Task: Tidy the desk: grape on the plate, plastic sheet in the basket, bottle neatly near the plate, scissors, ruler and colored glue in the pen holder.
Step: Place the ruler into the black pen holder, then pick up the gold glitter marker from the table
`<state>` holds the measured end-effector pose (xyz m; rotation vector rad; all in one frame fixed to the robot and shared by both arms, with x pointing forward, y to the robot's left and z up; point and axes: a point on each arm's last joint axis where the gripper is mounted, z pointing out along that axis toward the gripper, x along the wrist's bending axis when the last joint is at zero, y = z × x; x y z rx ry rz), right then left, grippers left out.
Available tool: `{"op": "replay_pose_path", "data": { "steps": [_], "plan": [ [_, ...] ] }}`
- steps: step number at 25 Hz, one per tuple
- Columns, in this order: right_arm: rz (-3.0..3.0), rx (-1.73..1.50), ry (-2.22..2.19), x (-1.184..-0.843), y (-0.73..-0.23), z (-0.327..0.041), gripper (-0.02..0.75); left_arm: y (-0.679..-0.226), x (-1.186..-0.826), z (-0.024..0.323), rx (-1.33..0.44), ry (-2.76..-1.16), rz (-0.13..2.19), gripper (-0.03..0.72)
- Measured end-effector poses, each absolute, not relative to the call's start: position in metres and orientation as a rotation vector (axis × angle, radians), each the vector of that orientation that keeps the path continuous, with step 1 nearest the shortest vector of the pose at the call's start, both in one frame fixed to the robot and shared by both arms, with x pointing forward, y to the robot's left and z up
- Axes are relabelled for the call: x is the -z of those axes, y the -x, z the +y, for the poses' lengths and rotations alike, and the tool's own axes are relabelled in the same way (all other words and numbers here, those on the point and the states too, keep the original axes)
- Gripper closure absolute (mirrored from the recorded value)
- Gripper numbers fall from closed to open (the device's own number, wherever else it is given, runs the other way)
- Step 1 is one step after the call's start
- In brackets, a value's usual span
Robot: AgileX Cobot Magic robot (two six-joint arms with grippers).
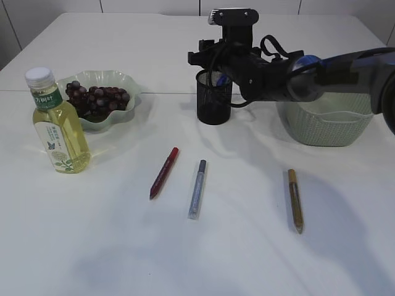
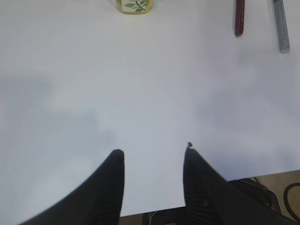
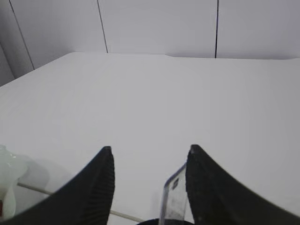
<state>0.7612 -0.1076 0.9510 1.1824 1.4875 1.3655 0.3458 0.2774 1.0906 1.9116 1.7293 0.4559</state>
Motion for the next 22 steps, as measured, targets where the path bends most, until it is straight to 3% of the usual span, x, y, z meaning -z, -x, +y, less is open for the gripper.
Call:
{"op": "replay_pose_path", "data": {
  "steps": [5,14,22],
  "plan": [
    [1.56,-1.353,-1.214,-0.963,-0.764,-0.103,0.339,-0.346,-1.091,0.277,-0.456,-1.912,1.729,0.379],
    [1.759,-1.31,-1.245,-1.053,-0.739,-0.108,0.339,-0.346,-1.091,0.278,-0.461,-1.914,1.73,0.379],
    [2.144,-1.074,-1.337,-1.098,-0.687,-0.119,0.339,-0.346,-1.091,0.278,-0.469,-1.91,1.726,0.379]
  ]
}}
